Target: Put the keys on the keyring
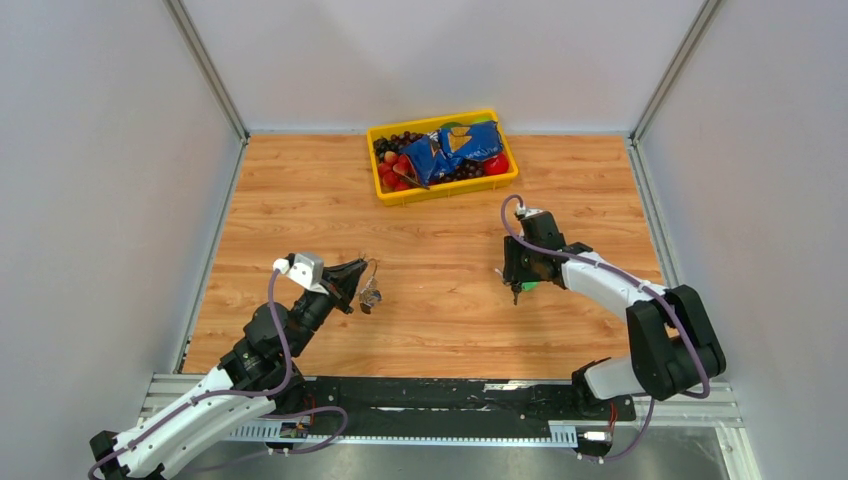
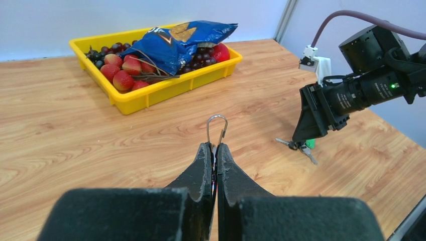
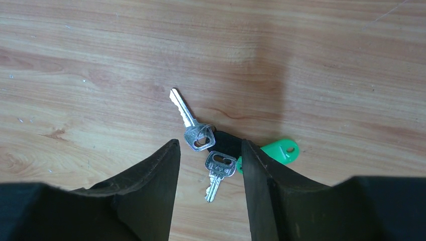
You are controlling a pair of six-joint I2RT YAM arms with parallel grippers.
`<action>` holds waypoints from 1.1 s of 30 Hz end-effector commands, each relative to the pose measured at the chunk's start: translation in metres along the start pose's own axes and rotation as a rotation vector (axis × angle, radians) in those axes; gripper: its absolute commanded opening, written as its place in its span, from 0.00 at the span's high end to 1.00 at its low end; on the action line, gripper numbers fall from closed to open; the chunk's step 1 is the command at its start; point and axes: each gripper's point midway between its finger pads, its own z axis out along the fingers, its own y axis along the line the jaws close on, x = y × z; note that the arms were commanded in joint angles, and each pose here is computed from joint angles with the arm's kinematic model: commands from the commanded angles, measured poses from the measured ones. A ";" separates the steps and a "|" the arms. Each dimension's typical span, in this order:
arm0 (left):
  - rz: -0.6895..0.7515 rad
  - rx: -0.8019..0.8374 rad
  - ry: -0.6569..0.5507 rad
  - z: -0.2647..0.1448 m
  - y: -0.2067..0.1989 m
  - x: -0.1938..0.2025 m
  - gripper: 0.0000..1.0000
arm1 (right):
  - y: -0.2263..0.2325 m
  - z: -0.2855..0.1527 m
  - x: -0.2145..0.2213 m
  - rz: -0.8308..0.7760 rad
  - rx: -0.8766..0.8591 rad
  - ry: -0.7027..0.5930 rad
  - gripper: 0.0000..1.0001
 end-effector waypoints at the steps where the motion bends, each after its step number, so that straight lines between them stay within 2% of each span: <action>1: -0.045 0.028 -0.096 0.000 -0.008 -0.033 1.00 | -0.001 0.002 -0.008 0.008 -0.011 -0.038 0.48; 8: -0.045 0.027 -0.097 -0.001 -0.008 -0.034 1.00 | -0.006 0.000 0.001 0.057 0.001 -0.029 0.49; 25: -0.047 0.029 -0.097 0.000 -0.008 -0.033 1.00 | -0.002 -0.016 0.012 0.167 -0.020 -0.045 0.58; 33: -0.051 0.032 -0.095 0.000 -0.009 -0.032 1.00 | -0.012 -0.016 0.025 0.255 0.039 -0.031 0.57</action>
